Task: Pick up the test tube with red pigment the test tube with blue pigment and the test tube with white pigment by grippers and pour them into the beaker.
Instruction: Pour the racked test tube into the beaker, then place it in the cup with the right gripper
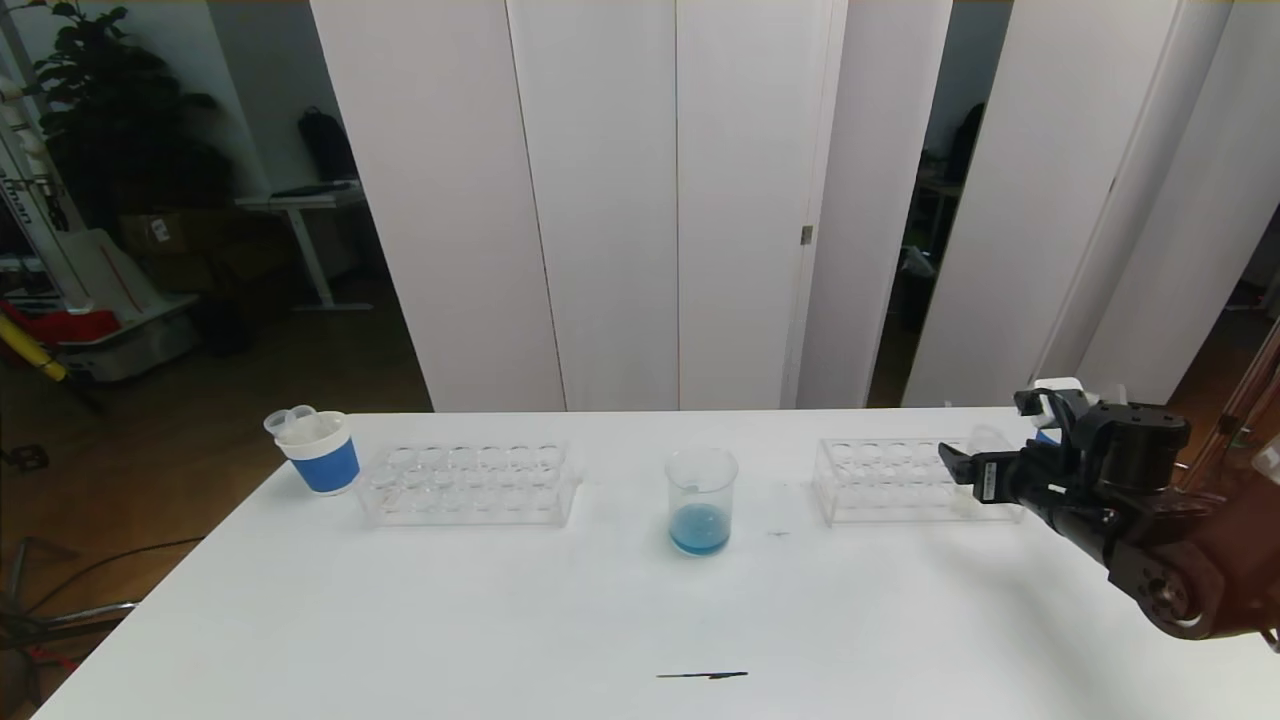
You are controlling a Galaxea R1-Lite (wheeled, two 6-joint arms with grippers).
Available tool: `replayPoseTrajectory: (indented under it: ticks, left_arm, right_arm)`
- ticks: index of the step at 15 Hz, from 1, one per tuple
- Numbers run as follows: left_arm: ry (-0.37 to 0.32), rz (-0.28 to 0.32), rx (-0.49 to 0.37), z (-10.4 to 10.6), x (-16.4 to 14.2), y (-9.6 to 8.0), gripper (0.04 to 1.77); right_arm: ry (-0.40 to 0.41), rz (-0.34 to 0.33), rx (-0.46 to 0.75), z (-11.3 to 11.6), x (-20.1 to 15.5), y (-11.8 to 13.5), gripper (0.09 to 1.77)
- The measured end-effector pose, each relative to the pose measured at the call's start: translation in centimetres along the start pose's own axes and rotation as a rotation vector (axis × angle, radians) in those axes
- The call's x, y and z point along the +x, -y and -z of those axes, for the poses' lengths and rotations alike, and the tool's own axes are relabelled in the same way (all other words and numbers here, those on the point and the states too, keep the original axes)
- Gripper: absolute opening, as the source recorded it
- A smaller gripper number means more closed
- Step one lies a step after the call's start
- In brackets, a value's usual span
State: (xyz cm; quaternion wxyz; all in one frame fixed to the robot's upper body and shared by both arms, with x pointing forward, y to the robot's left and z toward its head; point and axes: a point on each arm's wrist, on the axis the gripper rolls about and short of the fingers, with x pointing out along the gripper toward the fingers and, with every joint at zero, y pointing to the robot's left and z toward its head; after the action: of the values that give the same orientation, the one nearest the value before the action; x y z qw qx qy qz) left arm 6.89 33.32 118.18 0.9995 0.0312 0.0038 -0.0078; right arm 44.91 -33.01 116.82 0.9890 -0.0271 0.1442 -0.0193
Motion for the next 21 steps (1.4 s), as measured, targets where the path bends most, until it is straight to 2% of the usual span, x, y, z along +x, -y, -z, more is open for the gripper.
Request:
replayPoseTrajectory:
  ticks: [10, 11, 12, 14, 15, 16, 17, 18, 21]
  left_arm:
    - [0.0, -0.001, 0.0, 0.0, 0.0, 0.0, 1.75]
    - [0.0, -0.001, 0.0, 0.0, 0.0, 0.0, 1.75]
    - [0.0, -0.001, 0.0, 0.0, 0.0, 0.0, 1.75]
    - [0.0, -0.001, 0.0, 0.0, 0.0, 0.0, 1.75]
    - [0.0, 0.0, 0.0, 0.0, 0.0, 0.0, 1.75]
    - [0.0, 0.0, 0.0, 0.0, 0.0, 0.0, 1.75]
    - [0.0, -0.001, 0.0, 0.0, 0.0, 0.0, 1.75]
    - [0.0, -0.001, 0.0, 0.0, 0.0, 0.0, 1.75]
    - [0.0, -0.001, 0.0, 0.0, 0.0, 0.0, 1.75]
  right_arm:
    - [0.005, -0.012, -0.004, 0.6, 1.3, -0.6, 1.75]
    - [0.01, -0.012, -0.004, 0.6, 1.5, -0.6, 1.63]
    - [0.013, -0.011, -0.003, 0.5, 1.7, -0.6, 1.36]
    - [0.01, -0.009, -0.004, 0.7, 2.0, -0.6, 0.53]
    - [0.009, -0.01, -0.003, 0.8, 2.1, -0.6, 0.43]
    - [0.008, -0.011, -0.002, 0.9, 2.2, -0.7, 0.63]
    - [0.0, -0.013, 0.0, 1.1, 2.3, -0.7, 0.66]
    - [0.001, -0.013, 0.003, 1.1, 2.4, -0.7, 0.58]
    - [0.006, -0.013, 0.005, 1.0, 2.5, -0.8, 0.58]
